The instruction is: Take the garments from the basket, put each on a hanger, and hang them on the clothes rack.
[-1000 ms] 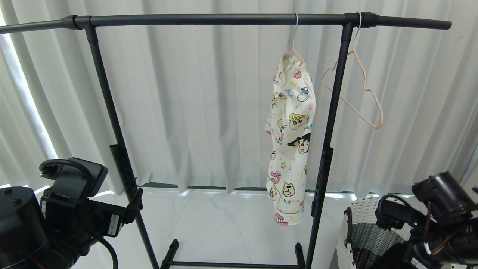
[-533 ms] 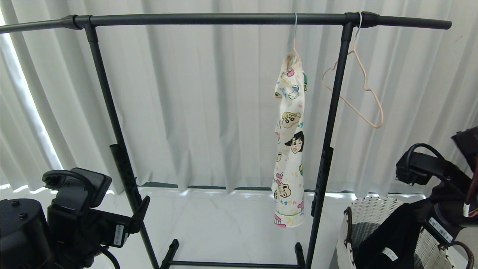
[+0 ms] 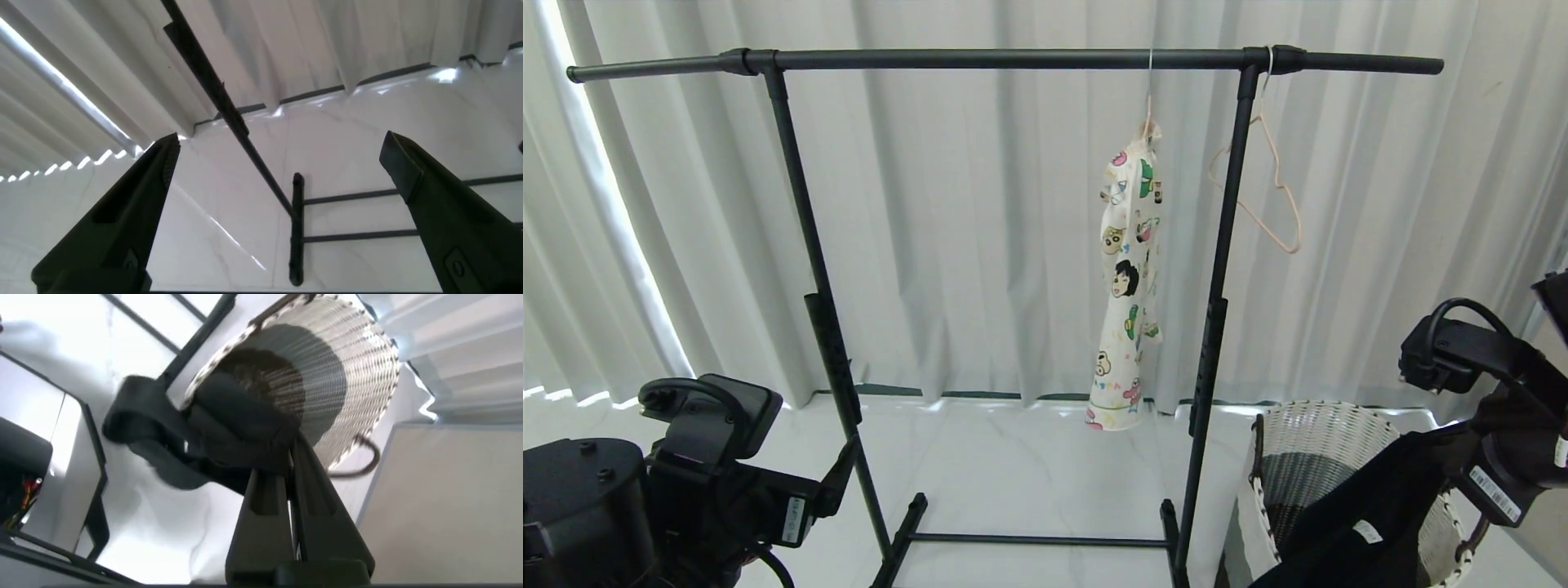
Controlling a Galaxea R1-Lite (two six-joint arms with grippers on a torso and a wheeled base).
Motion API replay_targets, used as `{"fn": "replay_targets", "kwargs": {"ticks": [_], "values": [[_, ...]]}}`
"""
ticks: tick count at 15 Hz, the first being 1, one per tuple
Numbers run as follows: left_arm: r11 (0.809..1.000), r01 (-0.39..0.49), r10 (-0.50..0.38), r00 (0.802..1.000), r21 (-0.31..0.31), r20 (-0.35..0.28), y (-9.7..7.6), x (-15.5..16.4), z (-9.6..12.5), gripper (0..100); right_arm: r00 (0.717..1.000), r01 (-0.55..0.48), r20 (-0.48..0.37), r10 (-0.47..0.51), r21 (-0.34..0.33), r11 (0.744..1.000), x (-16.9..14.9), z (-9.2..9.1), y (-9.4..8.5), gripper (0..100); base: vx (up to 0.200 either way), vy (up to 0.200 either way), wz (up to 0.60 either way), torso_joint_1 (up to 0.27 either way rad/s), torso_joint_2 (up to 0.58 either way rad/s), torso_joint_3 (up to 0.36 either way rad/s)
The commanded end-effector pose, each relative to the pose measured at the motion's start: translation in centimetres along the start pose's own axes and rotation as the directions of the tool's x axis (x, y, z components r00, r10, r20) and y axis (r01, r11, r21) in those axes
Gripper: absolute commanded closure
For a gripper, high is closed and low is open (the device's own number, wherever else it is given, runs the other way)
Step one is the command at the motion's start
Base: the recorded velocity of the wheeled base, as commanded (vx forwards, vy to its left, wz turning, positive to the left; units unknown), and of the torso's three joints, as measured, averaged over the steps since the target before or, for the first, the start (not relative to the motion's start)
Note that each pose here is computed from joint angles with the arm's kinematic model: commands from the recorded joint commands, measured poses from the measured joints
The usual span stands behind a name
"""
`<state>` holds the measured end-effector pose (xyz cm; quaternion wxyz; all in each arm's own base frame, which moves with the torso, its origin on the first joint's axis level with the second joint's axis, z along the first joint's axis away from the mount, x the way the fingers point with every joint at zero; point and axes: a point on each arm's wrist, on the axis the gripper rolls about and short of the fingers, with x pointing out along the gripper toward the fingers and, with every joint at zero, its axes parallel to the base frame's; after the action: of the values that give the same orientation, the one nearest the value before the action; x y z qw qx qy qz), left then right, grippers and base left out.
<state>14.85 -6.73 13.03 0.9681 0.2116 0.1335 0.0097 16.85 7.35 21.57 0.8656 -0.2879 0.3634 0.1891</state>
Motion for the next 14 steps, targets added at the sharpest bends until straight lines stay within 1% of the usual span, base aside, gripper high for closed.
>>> {"fn": "replay_targets", "kwargs": {"ticks": [1, 3, 5, 7, 8, 9, 10, 11, 12, 13, 14], "values": [[1.000, 0.002, -0.002, 1.000, 0.005, -0.009, -0.1, 0.2, -0.1, 0, 1.000, 0.001, 0.003, -0.001, 0.001, 1.000, 0.0, 0.1, 0.0, 100, -0.200, 0.000, 0.00, 0.002, 0.00, 0.007], [1.000, 0.010, -0.010, 1.000, 0.004, -0.005, -0.3, 0.2, 0.0, 0, 1.000, -0.006, -0.002, 0.006, -0.004, 1.000, 0.3, 0.3, 0.0, 100, -0.200, 0.000, 0.00, 0.002, 0.00, 0.002], [0.996, 0.078, -0.076, 0.996, -0.044, 0.045, -1.4, -0.3, 1.0, 0, 0.999, -0.041, 0.011, 0.041, -0.005, 0.999, 0.6, 1.1, 0.8, 100, 0.000, 0.000, 0.00, 0.000, 0.00, 0.000], [0.976, 0.192, -0.180, 0.976, -0.101, 0.119, -3.3, -0.9, 2.8, 0, 0.993, -0.110, 0.047, 0.108, 0.044, 0.993, 0.9, 2.9, 2.3, 100, 0.000, 0.000, 0.00, 0.000, 0.00, 0.000], [0.971, 0.213, -0.199, 0.971, -0.107, 0.131, -3.8, -1.0, 3.2, 0, 0.991, -0.122, 0.054, 0.119, 0.060, 0.991, 1.0, 3.4, 2.6, 100, 0.000, 0.000, 0.00, 0.000, 0.00, 0.000], [0.959, 0.265, -0.248, 0.956, -0.101, 0.153, -5.0, -1.3, 3.9, 0, 0.987, -0.151, 0.068, 0.145, 0.084, 0.985, 1.2, 4.5, 3.4, 100, 0.000, 0.000, 0.00, 0.000, 0.00, 0.000], [0.943, 0.323, -0.305, 0.937, -0.085, 0.171, -6.4, -1.4, 4.7, 0, 0.981, -0.178, 0.092, 0.170, 0.088, 0.980, 1.2, 5.7, 4.3, 100, 0.000, 0.000, 0.00, 0.000, 0.00, 0.000], [0.898, 0.437, -0.416, 0.883, -0.054, 0.219, -8.4, -1.9, 6.1, 0, 0.969, -0.220, 0.131, 0.210, 0.065, 0.973, 1.1, 7.2, 5.8, 100, 0.000, 0.000, 0.00, 0.000, 0.00, 0.000], [0.851, 0.524, -0.502, 0.828, -0.027, 0.249, -9.5, -2.5, 6.8, 0, 0.962, -0.237, 0.154, 0.227, 0.046, 0.970, 1.1, 8.2, 6.6, 100, 0.000, 0.000, 0.00, 0.000, 0.00, 0.000], [0.798, 0.602, -0.582, 0.769, 0.005, 0.265, -10.2, -3.1, 7.0, 0, 0.955, -0.250, 0.173, 0.242, 0.030, 0.968, 1.2, 9.0, 7.2, 100, 0.000, 0.000, 0.00, 0.000, 0.00, 0.000], [0.755, 0.655, -0.641, 0.725, 0.031, 0.252, -10.8, -3.1, 6.8, 0, 0.950, -0.259, 0.186, 0.251, 0.019, 0.966, 1.2, 9.7, 7.6, 100, 0.000, 0.000, 0.00, 0.000, 0.00, 0.000]]}}
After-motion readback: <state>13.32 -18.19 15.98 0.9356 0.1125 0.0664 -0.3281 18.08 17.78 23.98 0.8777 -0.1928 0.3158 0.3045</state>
